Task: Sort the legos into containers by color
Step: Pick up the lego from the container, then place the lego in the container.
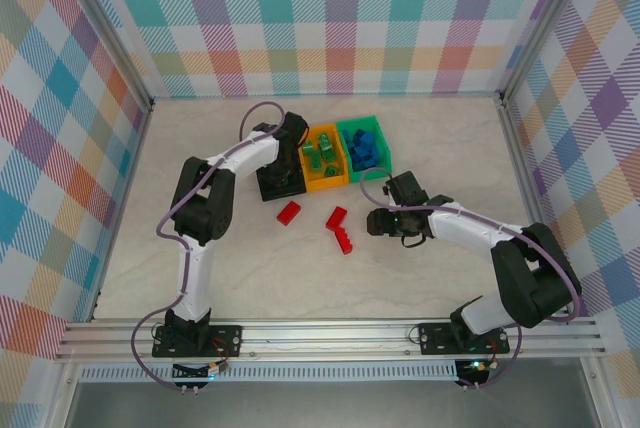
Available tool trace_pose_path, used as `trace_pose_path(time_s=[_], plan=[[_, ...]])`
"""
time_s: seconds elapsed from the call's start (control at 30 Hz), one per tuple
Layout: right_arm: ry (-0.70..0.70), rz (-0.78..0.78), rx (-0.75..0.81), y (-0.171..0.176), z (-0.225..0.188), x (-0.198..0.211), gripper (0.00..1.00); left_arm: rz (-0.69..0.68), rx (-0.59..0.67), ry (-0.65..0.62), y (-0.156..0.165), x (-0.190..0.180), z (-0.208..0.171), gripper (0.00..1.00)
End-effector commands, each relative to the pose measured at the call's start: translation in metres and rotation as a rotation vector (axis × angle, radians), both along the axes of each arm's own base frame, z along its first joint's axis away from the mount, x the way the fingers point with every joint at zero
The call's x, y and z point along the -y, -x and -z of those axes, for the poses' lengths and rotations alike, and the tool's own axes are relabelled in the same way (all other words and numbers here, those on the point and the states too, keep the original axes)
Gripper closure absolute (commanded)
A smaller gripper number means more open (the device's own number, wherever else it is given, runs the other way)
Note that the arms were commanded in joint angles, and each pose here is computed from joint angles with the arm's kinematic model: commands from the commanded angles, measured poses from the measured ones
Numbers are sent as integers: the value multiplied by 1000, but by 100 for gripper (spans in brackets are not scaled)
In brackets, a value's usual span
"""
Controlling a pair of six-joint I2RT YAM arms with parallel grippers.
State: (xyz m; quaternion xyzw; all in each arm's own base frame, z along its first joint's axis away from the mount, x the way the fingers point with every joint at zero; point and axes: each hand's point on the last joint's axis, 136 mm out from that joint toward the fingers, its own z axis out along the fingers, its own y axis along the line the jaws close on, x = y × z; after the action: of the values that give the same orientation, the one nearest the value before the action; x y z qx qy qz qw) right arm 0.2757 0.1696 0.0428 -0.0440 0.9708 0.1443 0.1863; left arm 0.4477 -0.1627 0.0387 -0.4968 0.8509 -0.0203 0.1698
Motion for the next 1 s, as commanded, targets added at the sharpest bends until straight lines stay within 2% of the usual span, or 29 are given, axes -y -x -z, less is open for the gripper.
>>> trace_pose_path(time_s=[0.0,0.1,0.3,0.47,0.57,0.73,0.9,0.97], plan=[[2,-12,27,-1,-3,3,36,8,-76,-21,14,-6,14,68],[0,-15,22,-1,-2,2,36,30,-46,-28,10,-5,1,76],[-1,-17,18,-1,0,1,36,62,74,-68,2,-5,-52,82],[-3,-17,17,-1,0,0,36,73,190,-95,2,-7,-106,84],[-2,-17,16,-2,1,0,36,106,261,-56,-2,2,-128,84],[-5,-18,16,-2,1,-1,36,245,376,27,-15,46,-154,84],[-7,-16,14,-1,0,0,36,389,382,53,-27,93,-158,84],[-13,-15,13,-1,-1,-1,36,493,405,40,-33,115,-159,84]])
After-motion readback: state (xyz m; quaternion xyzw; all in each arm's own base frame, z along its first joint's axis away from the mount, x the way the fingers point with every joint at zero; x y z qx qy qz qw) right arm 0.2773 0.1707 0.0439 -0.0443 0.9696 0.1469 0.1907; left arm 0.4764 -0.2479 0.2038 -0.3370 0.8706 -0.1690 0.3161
